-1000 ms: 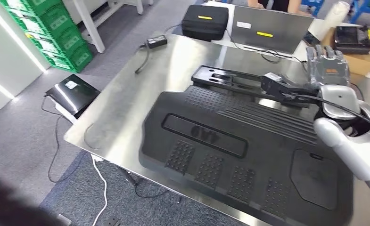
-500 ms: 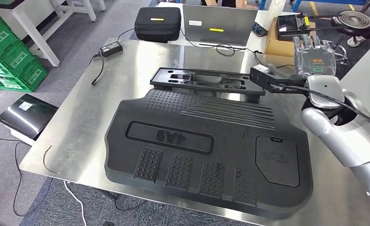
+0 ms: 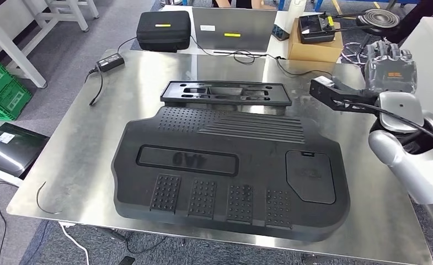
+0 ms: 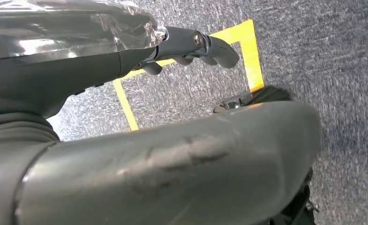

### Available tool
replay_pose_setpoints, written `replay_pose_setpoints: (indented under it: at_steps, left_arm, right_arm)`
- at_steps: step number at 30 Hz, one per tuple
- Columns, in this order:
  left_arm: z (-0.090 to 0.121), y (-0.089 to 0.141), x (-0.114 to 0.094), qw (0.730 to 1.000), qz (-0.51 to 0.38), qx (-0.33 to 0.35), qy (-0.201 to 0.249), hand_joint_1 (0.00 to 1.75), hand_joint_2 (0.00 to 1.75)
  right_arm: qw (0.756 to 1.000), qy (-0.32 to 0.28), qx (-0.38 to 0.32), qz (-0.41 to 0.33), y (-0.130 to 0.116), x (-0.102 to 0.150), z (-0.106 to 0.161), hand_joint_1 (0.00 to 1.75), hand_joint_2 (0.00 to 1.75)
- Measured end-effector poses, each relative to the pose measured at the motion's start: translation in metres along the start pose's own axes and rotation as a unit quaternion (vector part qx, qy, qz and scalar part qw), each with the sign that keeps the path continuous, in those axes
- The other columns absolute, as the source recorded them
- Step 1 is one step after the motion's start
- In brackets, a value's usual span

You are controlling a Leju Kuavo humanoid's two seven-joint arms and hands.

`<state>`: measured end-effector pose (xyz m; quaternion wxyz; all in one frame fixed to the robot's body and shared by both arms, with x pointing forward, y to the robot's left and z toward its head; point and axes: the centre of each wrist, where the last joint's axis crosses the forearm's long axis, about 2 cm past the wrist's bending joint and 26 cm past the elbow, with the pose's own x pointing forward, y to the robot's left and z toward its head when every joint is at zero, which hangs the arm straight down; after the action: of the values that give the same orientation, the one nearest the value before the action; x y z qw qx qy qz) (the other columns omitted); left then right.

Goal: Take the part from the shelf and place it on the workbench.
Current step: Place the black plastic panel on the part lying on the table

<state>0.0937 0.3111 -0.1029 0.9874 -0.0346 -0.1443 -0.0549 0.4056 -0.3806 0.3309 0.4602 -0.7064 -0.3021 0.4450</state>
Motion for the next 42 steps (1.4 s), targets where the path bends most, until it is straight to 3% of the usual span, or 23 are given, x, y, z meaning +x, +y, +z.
replay_pose_setpoints:
  at_steps: [8, 15, 29, 42]
  left_arm:
    - [0.0, -0.001, -0.005, 1.0, 0.003, 0.015, 0.015, 0.0, 0.0]
    - [0.0, -0.002, -0.007, 1.0, 0.004, 0.018, 0.017, 0.0, 0.0]
    - [0.001, -0.004, -0.017, 1.0, 0.006, 0.018, 0.022, 0.0, 0.0]
    - [0.001, -0.004, -0.016, 1.0, 0.006, 0.018, 0.021, 0.0, 0.0]
  right_arm:
    - [0.995, 0.036, -0.008, -0.095, 0.011, -0.026, 0.0, 0.0, 0.0]
    - [0.99, 0.081, -0.018, -0.112, 0.016, -0.052, 0.002, 0.0, 0.0]
    - [0.961, 0.236, -0.031, -0.143, 0.033, -0.157, 0.022, 0.0, 0.0]
    - [0.945, 0.281, -0.046, -0.16, 0.028, -0.186, 0.028, 0.0, 0.0]
